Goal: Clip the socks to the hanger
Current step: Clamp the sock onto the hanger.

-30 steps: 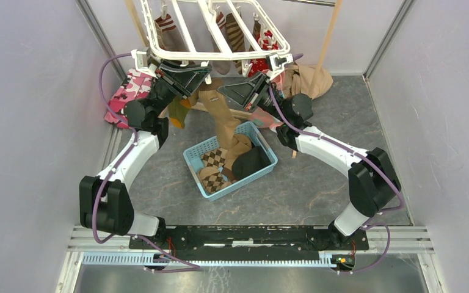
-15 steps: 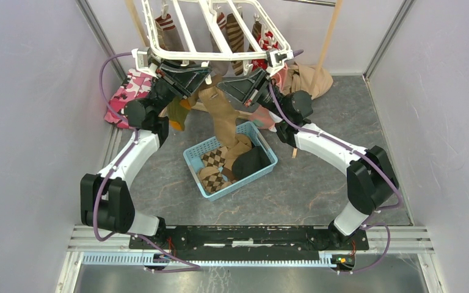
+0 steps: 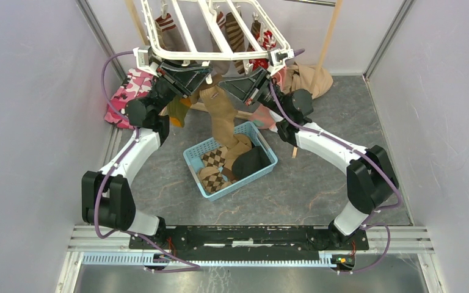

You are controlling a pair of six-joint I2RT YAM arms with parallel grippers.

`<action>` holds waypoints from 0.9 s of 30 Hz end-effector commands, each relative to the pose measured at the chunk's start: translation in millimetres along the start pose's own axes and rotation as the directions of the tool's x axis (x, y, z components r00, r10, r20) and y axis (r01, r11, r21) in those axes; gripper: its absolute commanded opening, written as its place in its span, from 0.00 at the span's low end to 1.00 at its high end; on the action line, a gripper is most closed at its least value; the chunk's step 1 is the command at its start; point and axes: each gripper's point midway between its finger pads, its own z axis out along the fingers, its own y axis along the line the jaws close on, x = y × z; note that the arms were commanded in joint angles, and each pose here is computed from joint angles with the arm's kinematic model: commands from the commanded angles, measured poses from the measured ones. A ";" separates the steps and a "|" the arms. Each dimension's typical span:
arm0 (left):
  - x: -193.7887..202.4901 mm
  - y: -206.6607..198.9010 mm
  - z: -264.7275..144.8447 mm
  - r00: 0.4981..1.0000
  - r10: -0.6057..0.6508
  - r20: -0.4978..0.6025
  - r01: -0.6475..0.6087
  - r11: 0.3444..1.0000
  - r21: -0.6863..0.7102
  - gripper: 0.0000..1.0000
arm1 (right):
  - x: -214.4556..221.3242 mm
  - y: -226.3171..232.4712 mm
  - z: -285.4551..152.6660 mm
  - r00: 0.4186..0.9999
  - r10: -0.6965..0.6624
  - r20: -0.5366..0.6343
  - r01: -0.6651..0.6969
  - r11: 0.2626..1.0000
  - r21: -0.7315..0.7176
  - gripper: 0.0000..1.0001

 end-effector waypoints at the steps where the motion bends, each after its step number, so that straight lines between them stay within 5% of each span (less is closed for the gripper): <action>1: -10.9 -21.4 6.4 1.000 0.016 0.008 -0.016 0.998 0.066 0.29 | -16.1 18.2 4.0 0.998 -0.047 0.030 0.049 0.998 -0.048 0.00; 20: -15.0 -6.9 2.5 0.997 0.072 0.011 -0.071 0.993 -0.090 0.97 | -11.4 10.3 -0.8 0.999 -0.052 0.012 0.053 0.998 -0.022 0.00; 27: -12.4 16.6 -17.5 0.993 0.112 -0.030 -0.115 0.938 -0.326 1.00 | -3.8 -10.0 -7.1 0.994 -0.099 -0.044 0.102 0.993 0.062 0.00</action>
